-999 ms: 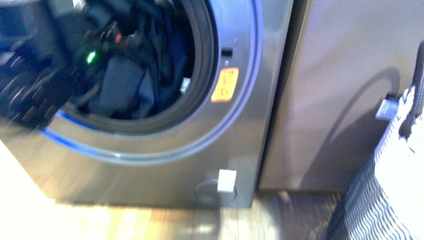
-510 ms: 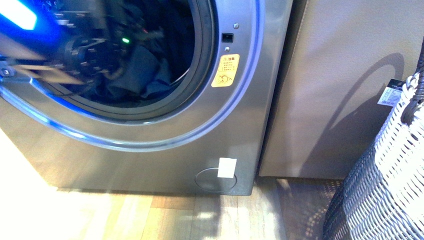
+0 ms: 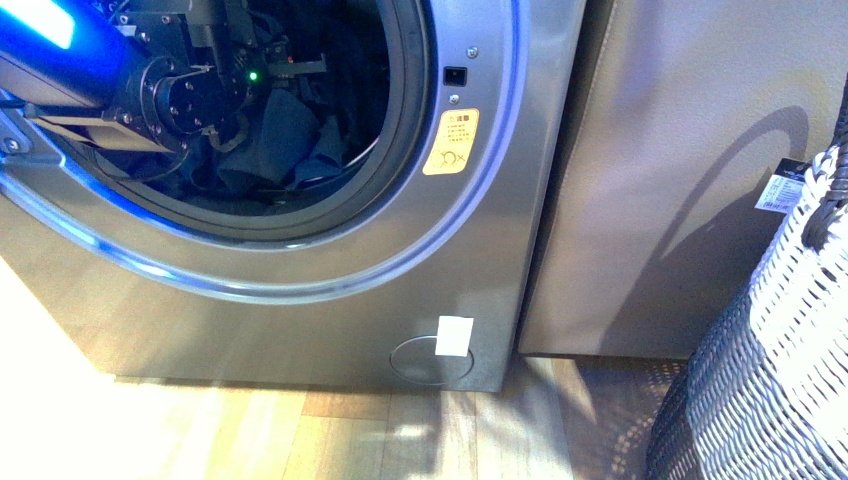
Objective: Put clothes into washing machine
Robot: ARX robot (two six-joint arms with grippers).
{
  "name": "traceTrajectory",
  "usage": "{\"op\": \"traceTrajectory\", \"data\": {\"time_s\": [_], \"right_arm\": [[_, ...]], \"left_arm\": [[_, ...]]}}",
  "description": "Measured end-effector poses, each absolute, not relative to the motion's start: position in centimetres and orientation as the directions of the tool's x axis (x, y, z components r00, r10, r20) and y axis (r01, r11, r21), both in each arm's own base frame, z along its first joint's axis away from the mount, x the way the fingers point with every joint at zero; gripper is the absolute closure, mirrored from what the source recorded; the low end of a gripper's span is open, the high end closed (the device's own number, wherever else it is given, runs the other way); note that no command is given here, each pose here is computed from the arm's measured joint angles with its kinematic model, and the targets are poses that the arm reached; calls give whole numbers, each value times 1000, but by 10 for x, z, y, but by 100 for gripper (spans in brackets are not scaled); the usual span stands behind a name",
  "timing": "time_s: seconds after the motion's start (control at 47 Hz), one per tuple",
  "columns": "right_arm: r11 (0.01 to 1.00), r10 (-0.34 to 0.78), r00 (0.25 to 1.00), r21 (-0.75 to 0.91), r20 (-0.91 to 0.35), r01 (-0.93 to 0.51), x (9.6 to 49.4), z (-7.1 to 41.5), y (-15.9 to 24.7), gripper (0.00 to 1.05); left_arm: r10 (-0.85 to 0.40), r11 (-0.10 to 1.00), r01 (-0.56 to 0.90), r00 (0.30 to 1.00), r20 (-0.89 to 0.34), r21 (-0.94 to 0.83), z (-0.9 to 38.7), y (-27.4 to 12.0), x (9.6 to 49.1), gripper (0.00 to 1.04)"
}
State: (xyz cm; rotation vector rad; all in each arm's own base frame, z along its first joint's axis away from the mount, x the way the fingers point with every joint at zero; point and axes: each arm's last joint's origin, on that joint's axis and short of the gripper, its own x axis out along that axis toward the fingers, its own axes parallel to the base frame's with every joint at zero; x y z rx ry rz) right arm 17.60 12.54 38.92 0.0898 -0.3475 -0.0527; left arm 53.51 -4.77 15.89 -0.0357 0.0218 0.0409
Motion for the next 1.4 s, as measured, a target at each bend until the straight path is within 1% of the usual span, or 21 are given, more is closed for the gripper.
{"op": "traceTrajectory", "data": {"time_s": [0.106,0.149,0.17,0.191,0.234,0.255,0.319,0.383,0.468,0.51,0.574,0.616,0.68,0.786,1.063,1.254,1.318,1.339,1.403], "right_arm": [[991,-110,953,98,282,85,166,356,122,8],[991,-109,961,97,254,87,163,346,121,9],[994,-91,968,80,233,75,163,343,119,12],[998,-49,981,35,188,43,162,337,117,15],[1000,5,993,-1,119,-5,160,327,110,22],[1000,19,997,-23,70,-17,157,318,103,28],[999,27,1000,-40,13,-26,151,298,89,38],[999,24,1000,-31,1,-24,147,283,76,49],[1000,8,1000,-23,-4,-8,144,270,65,59],[1000,13,1000,-20,-6,-13,141,262,59,67],[1000,19,1000,-18,-6,-19,139,255,54,74],[1000,19,1000,-16,-5,-19,137,249,49,81],[1000,20,1000,-15,-5,-20,135,243,45,88],[1000,14,1000,-14,-7,-14,131,230,36,103],[1000,10,1000,-11,-2,-10,122,205,19,102],[1000,7,1000,-11,-2,-7,117,194,12,102],[1000,13,1000,-11,-4,-13,116,191,9,102],[999,34,999,-11,-5,-34,116,190,8,102],[1000,26,1000,-11,-4,-26,115,187,4,102]], "left_arm": [[31,999,-31,999,-22,-35,158,-50,534,81],[29,999,-29,999,-24,-35,157,-51,534,81],[28,999,-29,999,-24,-35,157,-51,534,81],[27,999,-28,999,-24,-35,157,-52,534,81],[24,999,-25,999,-26,-35,156,-54,534,81],[22,999,-23,999,-27,-34,155,-55,534,81],[20,999,-21,999,-29,-34,153,-56,534,81],[17,999,-18,999,-34,-33,150,-57,534,81],[9,999,-10,999,-42,-31,145,-61,534,81],[6,1000,-7,999,-44,-29,143,-62,534,81],[0,1000,-1,999,-49,-26,140,-65,534,81],[-3,1000,2,999,-53,-23,137,-66,534,81],[-7,1000,5,998,-60,-21,132,-68,534,81],[-12,1000,11,997,-72,-18,125,-71,536,81],[-11,1000,10,997,-71,-14,111,-76,548,81],[21,1000,-20,996,-81,10,100,-76,563,81],[33,999,-32,996,-84,11,98,-74,570,81],[34,999,-33,996,-84,11,97,-74,571,81],[48,999,-47,995,-86,12,96,-72,577,81]]}}
